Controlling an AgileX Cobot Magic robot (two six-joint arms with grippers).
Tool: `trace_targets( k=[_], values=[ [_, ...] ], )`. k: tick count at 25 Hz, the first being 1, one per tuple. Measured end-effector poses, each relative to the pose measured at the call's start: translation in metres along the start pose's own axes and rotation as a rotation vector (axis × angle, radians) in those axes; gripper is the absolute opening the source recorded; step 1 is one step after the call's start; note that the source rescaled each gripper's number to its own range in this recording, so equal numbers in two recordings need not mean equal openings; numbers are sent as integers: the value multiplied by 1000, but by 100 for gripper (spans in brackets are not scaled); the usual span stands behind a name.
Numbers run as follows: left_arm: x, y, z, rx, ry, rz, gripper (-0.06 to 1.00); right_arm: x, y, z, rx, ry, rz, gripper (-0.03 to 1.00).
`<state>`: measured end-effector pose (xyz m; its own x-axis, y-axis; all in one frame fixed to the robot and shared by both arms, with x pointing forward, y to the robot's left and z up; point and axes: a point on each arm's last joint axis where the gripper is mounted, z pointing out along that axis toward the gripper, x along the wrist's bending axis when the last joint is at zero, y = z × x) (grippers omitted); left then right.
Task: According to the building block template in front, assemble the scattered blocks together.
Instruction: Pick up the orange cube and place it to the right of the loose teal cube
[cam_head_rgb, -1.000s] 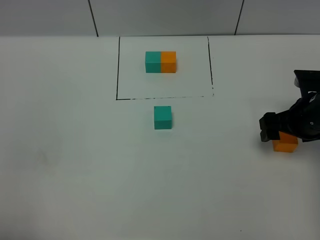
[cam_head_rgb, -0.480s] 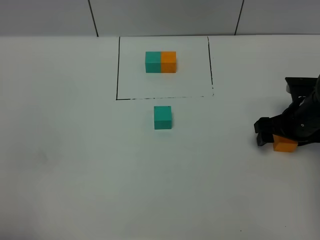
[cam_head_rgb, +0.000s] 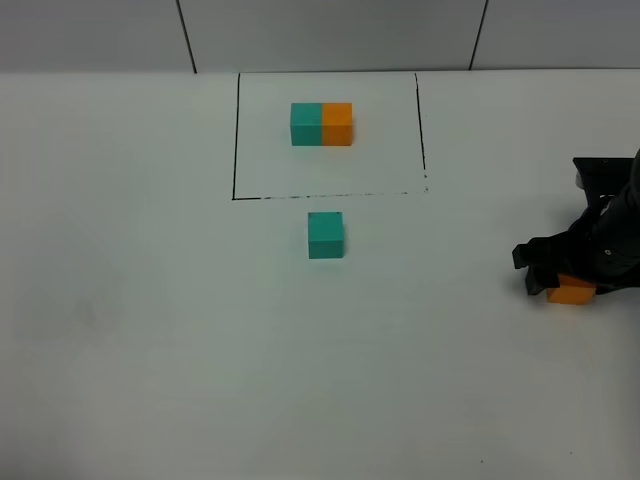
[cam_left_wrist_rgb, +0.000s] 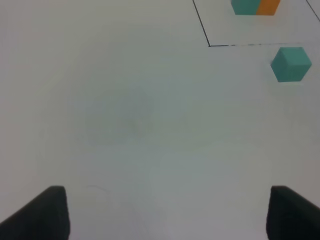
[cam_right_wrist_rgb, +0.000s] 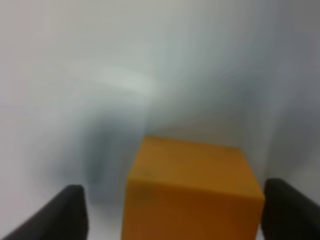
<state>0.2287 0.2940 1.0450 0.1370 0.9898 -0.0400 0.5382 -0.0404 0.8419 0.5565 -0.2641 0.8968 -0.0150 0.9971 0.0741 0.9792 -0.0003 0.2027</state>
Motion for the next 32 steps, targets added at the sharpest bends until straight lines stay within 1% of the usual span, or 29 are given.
trace_targets(
  k=[3, 4, 9, 11, 12, 14, 17, 18, 22, 24, 26, 29, 32],
  values=[
    [0, 0, 0, 0, 0, 0, 69, -1, 0, 0, 4, -4, 7, 14],
    [0, 0, 0, 0, 0, 0, 69, -1, 0, 0, 5, -6, 9, 0],
    [0, 0, 0, 0, 0, 0, 69, -1, 1, -3, 22, -10, -1, 1],
    [0, 0, 0, 0, 0, 0, 69, 1, 5, -10, 32, -18, -46, 1],
    [0, 0, 0, 0, 0, 0, 69, 3, 8, -16, 27, -24, -90, 1],
    [0, 0, 0, 0, 0, 0, 69, 11, 15, -26, 41, -35, -222, 1],
    [0, 0, 0, 0, 0, 0, 69, 34, 24, -39, 57, -28, -435, 1],
    [0, 0, 0, 0, 0, 0, 69, 44, 26, -43, 60, -21, -532, 1],
    [0, 0, 0, 0, 0, 0, 69, 90, 28, -58, 52, -2, -1001, 1],
    [0, 0, 0, 0, 0, 0, 69, 114, 31, -65, 29, 8, -1159, 1],
    [0, 0, 0, 0, 0, 0, 69, 135, 34, -69, 23, 22, -1283, 1],
    [0, 0, 0, 0, 0, 0, 69, 161, 37, -68, 55, 60, -1446, 1],
    [0, 0, 0, 0, 0, 0, 69, 181, 43, -60, 64, 92, -1543, 1]
  ],
)
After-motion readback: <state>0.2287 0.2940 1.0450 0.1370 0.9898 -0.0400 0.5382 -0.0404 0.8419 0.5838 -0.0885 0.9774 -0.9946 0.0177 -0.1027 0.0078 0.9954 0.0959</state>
